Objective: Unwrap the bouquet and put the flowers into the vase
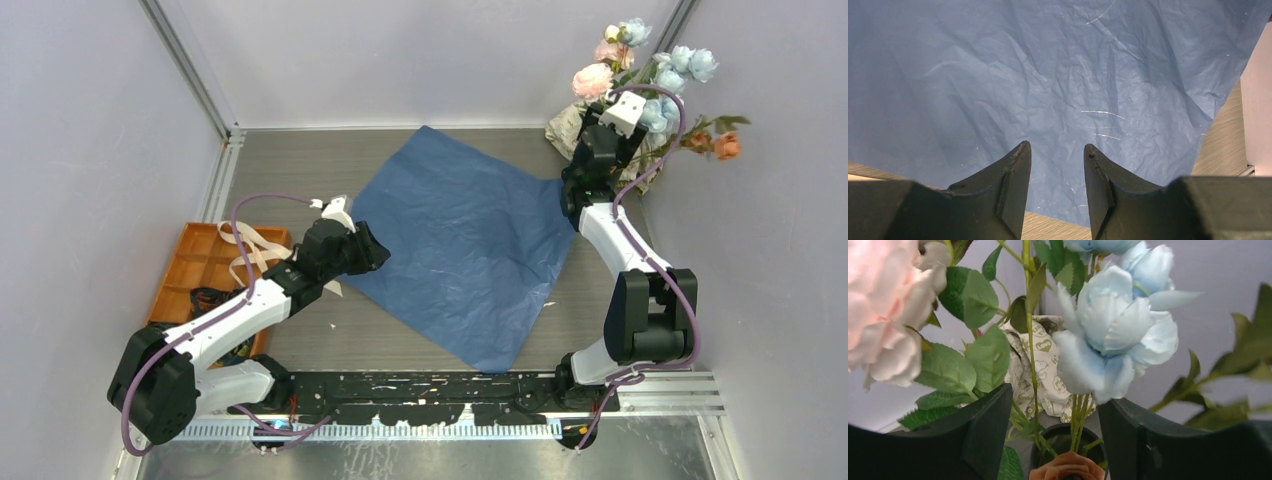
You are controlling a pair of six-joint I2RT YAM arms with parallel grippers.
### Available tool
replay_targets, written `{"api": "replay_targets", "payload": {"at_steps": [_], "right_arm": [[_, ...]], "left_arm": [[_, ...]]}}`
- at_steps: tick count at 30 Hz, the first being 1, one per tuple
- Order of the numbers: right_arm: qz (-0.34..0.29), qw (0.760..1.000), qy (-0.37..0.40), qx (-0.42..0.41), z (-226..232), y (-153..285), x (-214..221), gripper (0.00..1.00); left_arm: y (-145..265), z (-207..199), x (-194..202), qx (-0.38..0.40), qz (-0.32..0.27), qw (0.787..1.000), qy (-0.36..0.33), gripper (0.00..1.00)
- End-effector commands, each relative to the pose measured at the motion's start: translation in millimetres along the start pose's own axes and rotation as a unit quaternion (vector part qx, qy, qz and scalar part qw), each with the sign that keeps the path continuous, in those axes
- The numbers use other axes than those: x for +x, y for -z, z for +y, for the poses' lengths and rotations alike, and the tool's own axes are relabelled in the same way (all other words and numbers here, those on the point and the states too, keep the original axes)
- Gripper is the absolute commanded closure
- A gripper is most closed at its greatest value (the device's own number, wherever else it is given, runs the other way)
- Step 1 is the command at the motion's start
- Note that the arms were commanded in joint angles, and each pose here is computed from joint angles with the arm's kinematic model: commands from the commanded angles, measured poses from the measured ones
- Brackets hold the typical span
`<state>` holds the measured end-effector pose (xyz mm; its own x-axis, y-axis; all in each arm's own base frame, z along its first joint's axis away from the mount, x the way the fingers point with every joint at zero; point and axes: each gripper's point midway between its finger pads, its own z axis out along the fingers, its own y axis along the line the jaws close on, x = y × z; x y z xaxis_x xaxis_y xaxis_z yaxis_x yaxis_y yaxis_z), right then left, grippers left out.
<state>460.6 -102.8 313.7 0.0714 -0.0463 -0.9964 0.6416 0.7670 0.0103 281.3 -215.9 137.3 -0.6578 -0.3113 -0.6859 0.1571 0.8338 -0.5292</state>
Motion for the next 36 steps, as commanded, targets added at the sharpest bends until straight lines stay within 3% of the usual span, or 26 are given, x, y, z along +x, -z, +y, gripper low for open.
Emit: {"api": "replay_targets", "payload": {"at_steps": [1,4,6,7,21,27,30,36], "right_arm": [[-0.028,0.998,-0.047,-0.014,-2,8,-42,0.28],[-0.033,0.997,-0.062,-0.029,-3,14,-62,0.19],[-0.037,0.996,-0.070,-0.043,-2,19,-76,0.03],[-0.040,0.995,-0.075,-0.049,-3,21,-83,0.01],[-0.105,0.973,-0.184,-0.092,-42,81,-191,0.01],[-0.115,0.955,-0.247,-0.117,-59,113,-216,0.00],[-0.105,0.942,-0.273,-0.165,-48,126,-223,0.00],[-0.010,0.904,-0.301,-0.304,11,148,-215,0.01]], "left_arm": [[-2,-9,-13,0.017,-0.027,0.999,0.002,0.56],[-3,-9,-13,0.018,-0.025,1.000,0.002,0.55],[-4,-10,-13,0.018,-0.023,1.000,0.003,0.55],[-4,-10,-12,0.018,-0.020,1.000,0.004,0.55],[-3,-13,-12,0.022,-0.015,1.000,0.008,0.55],[-1,-12,-12,0.023,-0.017,1.000,0.010,0.55],[1,-14,-12,0.026,-0.016,0.999,0.011,0.55],[9,-10,-16,0.014,-0.025,1.000,0.007,0.54]]}}
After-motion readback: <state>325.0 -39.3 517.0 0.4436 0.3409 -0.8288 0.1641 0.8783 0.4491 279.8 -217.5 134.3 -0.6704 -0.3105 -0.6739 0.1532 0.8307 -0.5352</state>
